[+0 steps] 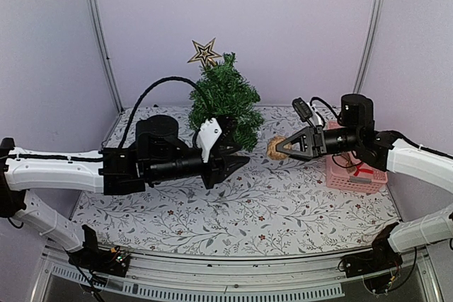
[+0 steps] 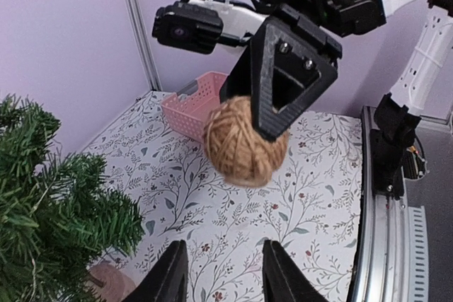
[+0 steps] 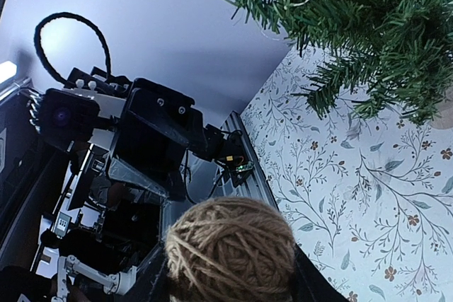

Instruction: Decorate the small christmas tree

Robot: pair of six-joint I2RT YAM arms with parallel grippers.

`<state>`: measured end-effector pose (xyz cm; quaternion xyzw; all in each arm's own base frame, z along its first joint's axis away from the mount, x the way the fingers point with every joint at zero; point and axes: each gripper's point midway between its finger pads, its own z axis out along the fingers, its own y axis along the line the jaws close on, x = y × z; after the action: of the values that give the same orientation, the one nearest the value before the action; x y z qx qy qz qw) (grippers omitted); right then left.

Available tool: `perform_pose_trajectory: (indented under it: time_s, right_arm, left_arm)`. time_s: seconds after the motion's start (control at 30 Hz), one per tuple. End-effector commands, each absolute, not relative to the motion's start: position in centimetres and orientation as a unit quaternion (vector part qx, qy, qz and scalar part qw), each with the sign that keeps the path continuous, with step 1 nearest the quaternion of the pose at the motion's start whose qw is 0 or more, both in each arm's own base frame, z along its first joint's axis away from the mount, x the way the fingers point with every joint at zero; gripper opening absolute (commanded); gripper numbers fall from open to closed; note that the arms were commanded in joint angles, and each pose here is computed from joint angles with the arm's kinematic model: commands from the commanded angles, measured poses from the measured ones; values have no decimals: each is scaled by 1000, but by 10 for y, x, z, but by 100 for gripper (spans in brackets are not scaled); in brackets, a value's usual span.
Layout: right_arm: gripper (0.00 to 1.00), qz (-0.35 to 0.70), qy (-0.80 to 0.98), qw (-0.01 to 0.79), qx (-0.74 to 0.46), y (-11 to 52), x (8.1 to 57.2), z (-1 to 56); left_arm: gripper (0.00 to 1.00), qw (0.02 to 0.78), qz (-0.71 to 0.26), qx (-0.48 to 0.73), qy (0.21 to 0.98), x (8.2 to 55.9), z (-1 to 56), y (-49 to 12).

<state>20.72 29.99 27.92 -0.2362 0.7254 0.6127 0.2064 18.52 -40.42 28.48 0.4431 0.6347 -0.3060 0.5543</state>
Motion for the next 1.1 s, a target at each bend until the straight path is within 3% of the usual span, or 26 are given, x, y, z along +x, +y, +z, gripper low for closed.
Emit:
perform_pose_trajectory:
  time_s: [0.0, 0.43, 0.6, 0.8, 1.07]
  right_arm:
    - [28, 613, 714, 223, -253, 318, 207, 291]
    - [28, 616, 712, 214, -261, 337, 203, 287]
    - [27, 618, 709, 215, -263, 337, 202, 289]
    - [26, 615, 713, 216, -259, 335, 202, 286]
    - [24, 603, 723, 226, -250, 332, 207, 281]
  left_arm:
    - [38, 587, -323, 436, 601, 181, 313, -427]
    - [37, 565, -322, 472, 596, 175, 290, -441]
    - [17, 567, -310, 465, 605, 181, 286, -440]
    - [0, 576, -306, 448, 612, 186, 290, -433]
    - [0, 584, -302, 423, 624, 189, 291, -411]
